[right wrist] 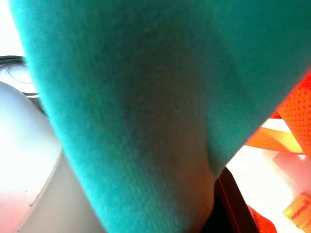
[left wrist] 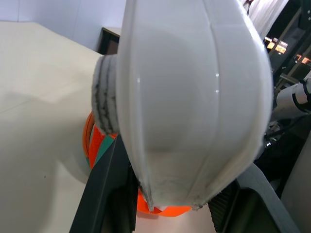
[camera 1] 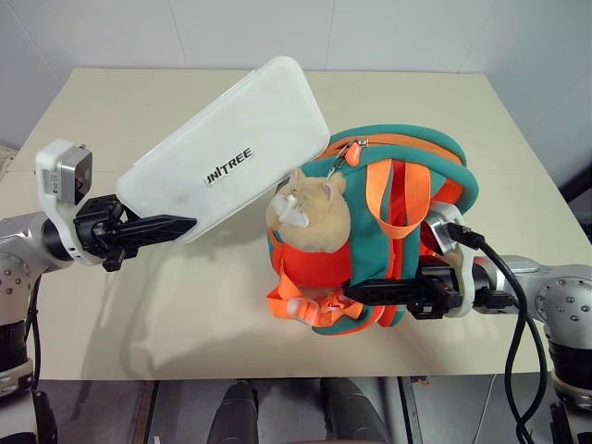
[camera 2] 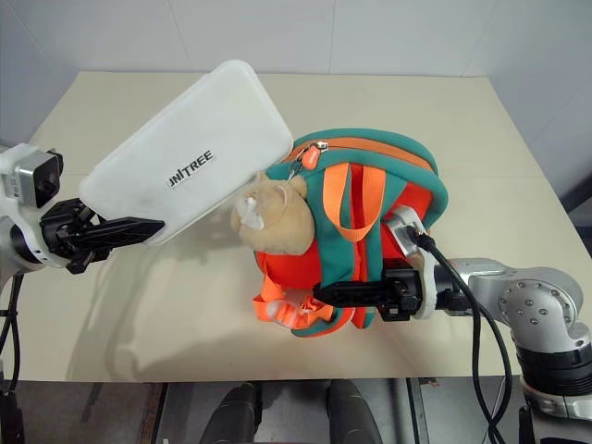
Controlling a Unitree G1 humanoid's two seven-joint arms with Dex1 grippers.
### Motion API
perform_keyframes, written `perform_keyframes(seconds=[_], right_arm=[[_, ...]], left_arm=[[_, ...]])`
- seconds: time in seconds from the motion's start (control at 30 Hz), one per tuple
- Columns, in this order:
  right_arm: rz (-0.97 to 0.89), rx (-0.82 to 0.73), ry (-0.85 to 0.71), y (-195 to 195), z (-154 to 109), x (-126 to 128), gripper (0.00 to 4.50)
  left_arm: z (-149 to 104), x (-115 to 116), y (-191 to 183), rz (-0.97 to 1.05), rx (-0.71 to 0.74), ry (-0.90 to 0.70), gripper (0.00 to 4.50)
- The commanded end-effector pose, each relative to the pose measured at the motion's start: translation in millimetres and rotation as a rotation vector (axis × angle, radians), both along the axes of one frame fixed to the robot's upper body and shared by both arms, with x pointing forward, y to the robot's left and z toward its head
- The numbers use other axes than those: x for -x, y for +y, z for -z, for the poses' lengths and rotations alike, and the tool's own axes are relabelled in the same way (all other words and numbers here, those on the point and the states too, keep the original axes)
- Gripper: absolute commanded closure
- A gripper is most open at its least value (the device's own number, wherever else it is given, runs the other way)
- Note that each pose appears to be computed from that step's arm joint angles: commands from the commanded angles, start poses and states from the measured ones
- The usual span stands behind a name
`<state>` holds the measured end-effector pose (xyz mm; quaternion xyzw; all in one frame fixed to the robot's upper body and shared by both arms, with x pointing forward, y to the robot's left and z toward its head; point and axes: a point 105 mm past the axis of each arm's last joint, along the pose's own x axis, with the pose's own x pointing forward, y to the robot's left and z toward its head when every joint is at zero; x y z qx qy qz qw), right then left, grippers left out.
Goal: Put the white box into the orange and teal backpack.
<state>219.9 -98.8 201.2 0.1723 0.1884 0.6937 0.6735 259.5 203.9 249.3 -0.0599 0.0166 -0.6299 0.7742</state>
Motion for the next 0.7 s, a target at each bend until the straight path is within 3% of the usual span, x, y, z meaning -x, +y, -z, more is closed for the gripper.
perform_keyframes(seconds=[0.03, 0.4, 0.7], right_arm=[[-0.018, -0.029, -0.026, 1.8, -5.6, 2.4, 4.36], [-0.008, -0.042, -0.024, 3.3, -4.3, 2.3, 4.36], [-0.002, -0.049, -0.025, 4.8, -3.4, 2.1, 4.36]], left_arm=[[-0.8, 7.0, -2.4, 0.054, -0.079, -0.033, 3.07], [23.3, -28.2, 28.9, -0.032, -0.432, -0.198, 3.07], [20.9, -31.4, 29.6, 0.071, -0.525, -0.235, 3.07]])
